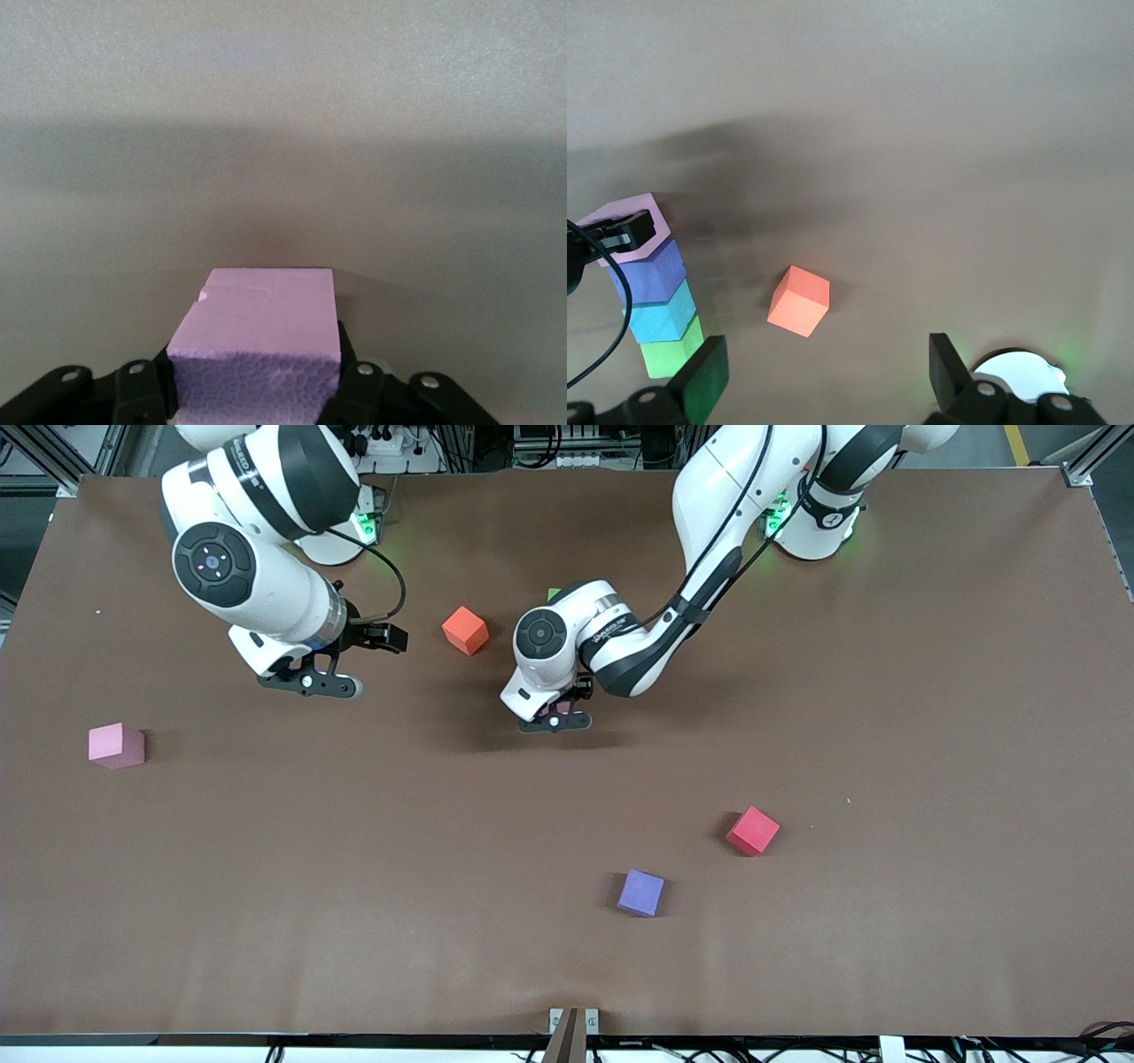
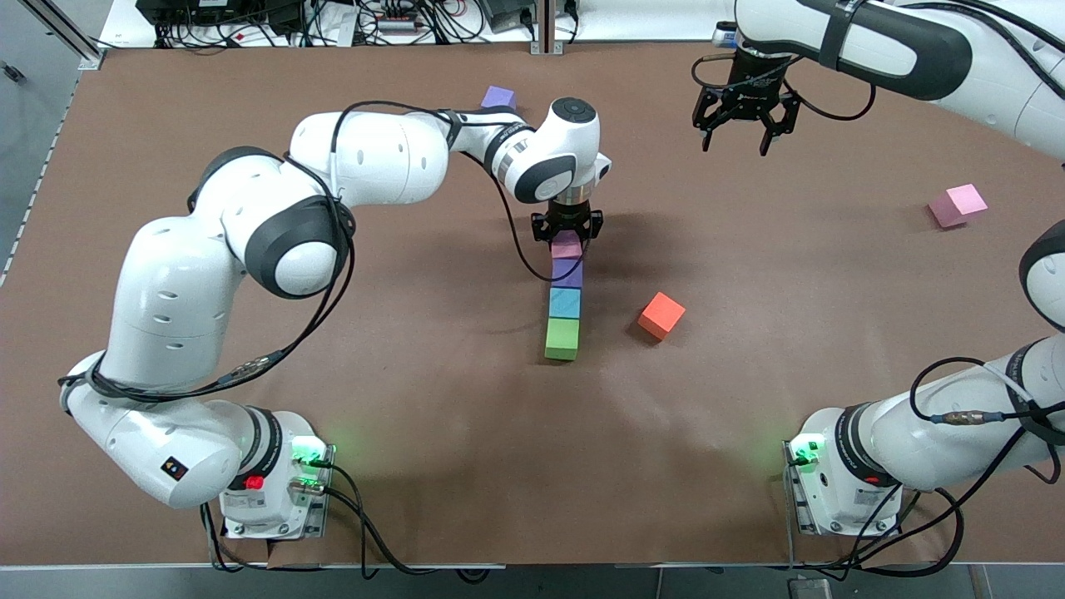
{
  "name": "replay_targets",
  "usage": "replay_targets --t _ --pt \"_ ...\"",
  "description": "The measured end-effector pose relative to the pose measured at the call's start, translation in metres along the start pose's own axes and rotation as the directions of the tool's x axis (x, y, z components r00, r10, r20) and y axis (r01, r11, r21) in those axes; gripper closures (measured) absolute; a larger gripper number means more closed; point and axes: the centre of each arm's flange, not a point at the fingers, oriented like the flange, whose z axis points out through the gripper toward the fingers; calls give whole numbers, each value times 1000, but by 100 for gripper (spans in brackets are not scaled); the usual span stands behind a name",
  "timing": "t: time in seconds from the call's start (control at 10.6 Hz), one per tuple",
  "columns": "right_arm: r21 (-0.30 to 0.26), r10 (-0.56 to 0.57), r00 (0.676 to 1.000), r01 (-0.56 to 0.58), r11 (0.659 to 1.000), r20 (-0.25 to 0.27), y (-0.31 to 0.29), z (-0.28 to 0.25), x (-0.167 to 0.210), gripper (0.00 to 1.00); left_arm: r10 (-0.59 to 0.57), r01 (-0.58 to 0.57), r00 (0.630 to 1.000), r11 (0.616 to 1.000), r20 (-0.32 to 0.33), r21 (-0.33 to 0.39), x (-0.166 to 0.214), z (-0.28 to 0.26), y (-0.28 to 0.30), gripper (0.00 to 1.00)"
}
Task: Arrange blocks into number 1
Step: 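Reach the orange cube with the right gripper while the left gripper withdraws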
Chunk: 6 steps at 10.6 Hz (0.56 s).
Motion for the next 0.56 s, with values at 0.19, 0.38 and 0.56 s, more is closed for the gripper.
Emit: replay_targets --t 0.19,0.38,0.56 --pt "0 0 1000 0 1000 -1 0 0 0 0 2 -2 1000 1000 0 0 -1 0 1 39" --pt "0 0 1000 0 1000 -1 0 0 0 0 6 -6 1000 1000 0 1 -4 1 2 39" --pt "0 0 1000 0 1000 -1 0 0 0 0 7 -7 1000 1000 0 1 -4 1 3 40"
